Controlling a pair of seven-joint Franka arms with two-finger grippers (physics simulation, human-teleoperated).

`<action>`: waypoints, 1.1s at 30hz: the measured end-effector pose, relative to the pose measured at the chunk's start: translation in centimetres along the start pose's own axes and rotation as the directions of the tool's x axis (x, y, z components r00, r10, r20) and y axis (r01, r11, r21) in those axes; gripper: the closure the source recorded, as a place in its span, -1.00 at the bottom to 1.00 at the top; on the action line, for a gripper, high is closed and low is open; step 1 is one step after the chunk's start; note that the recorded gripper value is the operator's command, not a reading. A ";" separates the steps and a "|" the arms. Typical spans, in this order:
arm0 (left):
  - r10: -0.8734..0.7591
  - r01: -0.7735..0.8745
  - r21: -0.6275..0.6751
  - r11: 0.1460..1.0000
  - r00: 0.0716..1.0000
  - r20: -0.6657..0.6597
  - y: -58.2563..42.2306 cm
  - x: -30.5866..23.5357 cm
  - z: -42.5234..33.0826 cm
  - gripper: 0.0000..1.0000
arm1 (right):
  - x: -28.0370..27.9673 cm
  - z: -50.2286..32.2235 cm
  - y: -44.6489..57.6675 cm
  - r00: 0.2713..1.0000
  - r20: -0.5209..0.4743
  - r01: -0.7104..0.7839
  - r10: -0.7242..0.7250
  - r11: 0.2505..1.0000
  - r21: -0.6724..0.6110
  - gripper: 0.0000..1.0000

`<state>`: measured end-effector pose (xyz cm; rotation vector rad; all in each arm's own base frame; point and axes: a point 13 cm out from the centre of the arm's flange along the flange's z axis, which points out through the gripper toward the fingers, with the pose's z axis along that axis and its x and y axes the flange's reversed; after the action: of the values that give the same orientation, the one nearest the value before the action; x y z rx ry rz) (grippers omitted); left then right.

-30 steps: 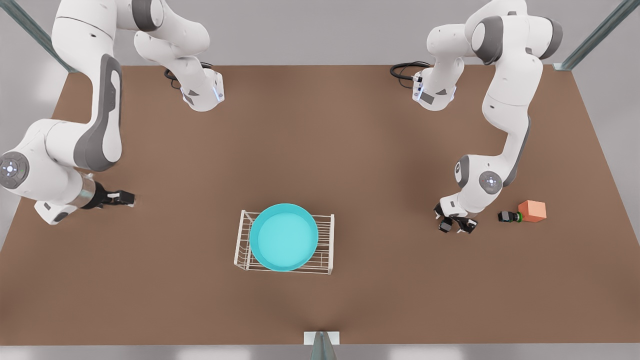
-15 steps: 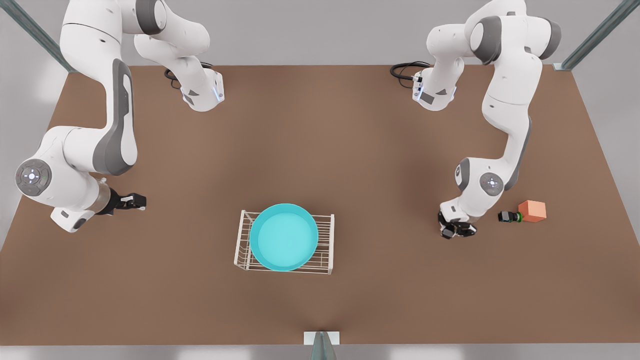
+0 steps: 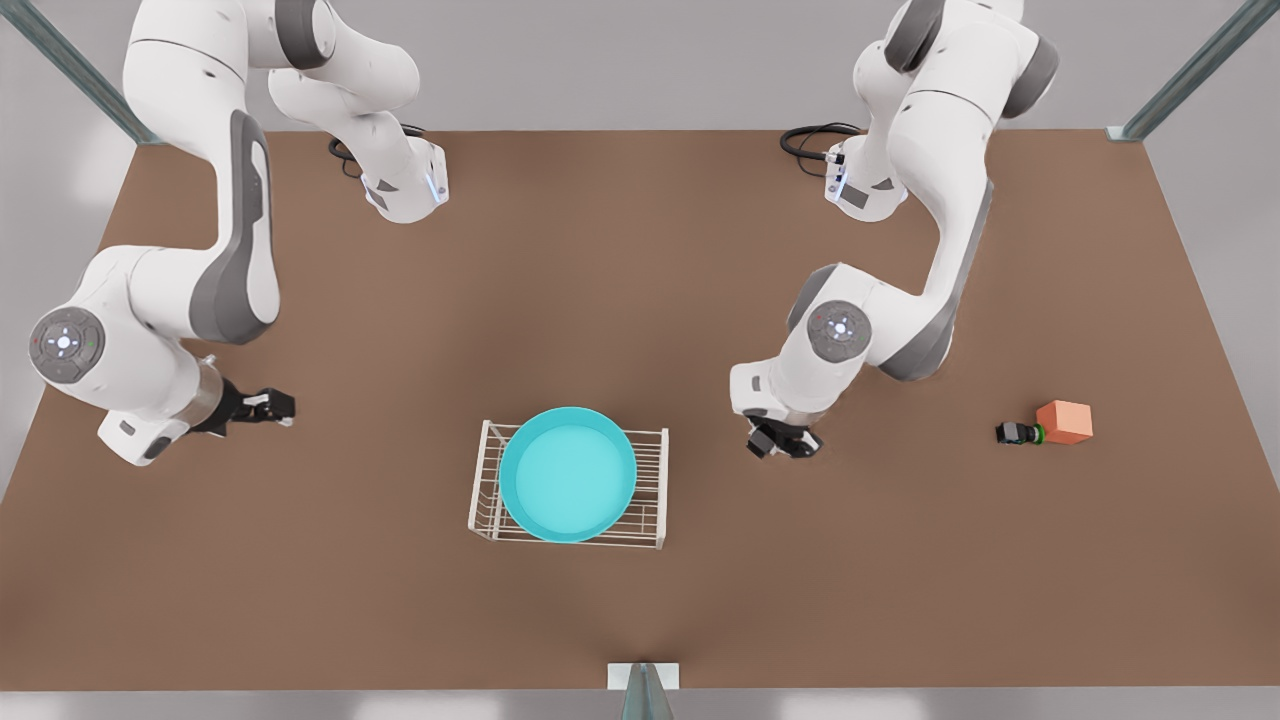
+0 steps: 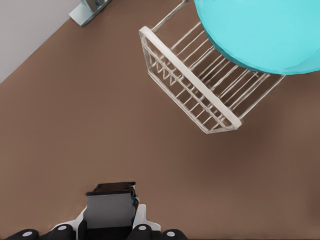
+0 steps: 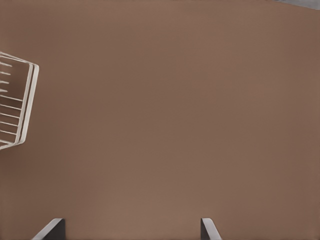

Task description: Place the plate on the shelf with right arm and place the red button switch in the plate with left arm

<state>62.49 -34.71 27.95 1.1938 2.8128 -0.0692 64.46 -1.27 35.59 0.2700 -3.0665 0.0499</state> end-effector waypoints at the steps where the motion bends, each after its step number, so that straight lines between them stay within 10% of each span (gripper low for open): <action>1: -0.021 0.021 0.037 0.999 1.000 -0.008 -2.9 -0.6 -0.7 0.17 | -0.2 -0.2 0.0 1.000 0.006 -0.006 0.006 1.000 0.001 -1.00; 11: -0.419 0.397 0.337 0.854 0.908 -0.008 -22.7 -8.7 -3.4 0.17 | -1.4 -0.3 -0.3 0.998 0.023 -0.050 0.050 0.999 0.013 -1.00; 24: -0.907 0.750 0.572 0.333 0.420 -0.023 -11.5 -19.5 1.2 0.08 | -1.5 -0.3 -0.4 0.996 0.026 -0.080 0.080 0.997 0.013 -1.00; 25: -0.915 0.750 0.583 0.312 0.403 -0.029 -11.9 -19.9 1.5 0.01 | -1.5 -0.3 -0.4 0.996 0.026 -0.082 0.082 0.997 0.013 -1.00; 26: -0.921 0.748 0.595 0.294 0.389 -0.034 -12.6 -20.3 1.8 -1.00 | -1.5 -0.3 -0.4 0.996 0.026 -0.083 0.083 0.996 0.013 -1.00; 33: -0.935 0.757 0.576 0.310 0.354 0.038 -7.9 -19.7 -3.2 -1.00 | -1.5 -0.3 -0.4 0.995 0.026 -0.092 0.091 0.996 0.012 -1.00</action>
<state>70.20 -54.06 33.13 -0.5332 2.7202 -0.9827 66.00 -1.37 35.80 0.1316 -3.1036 0.0722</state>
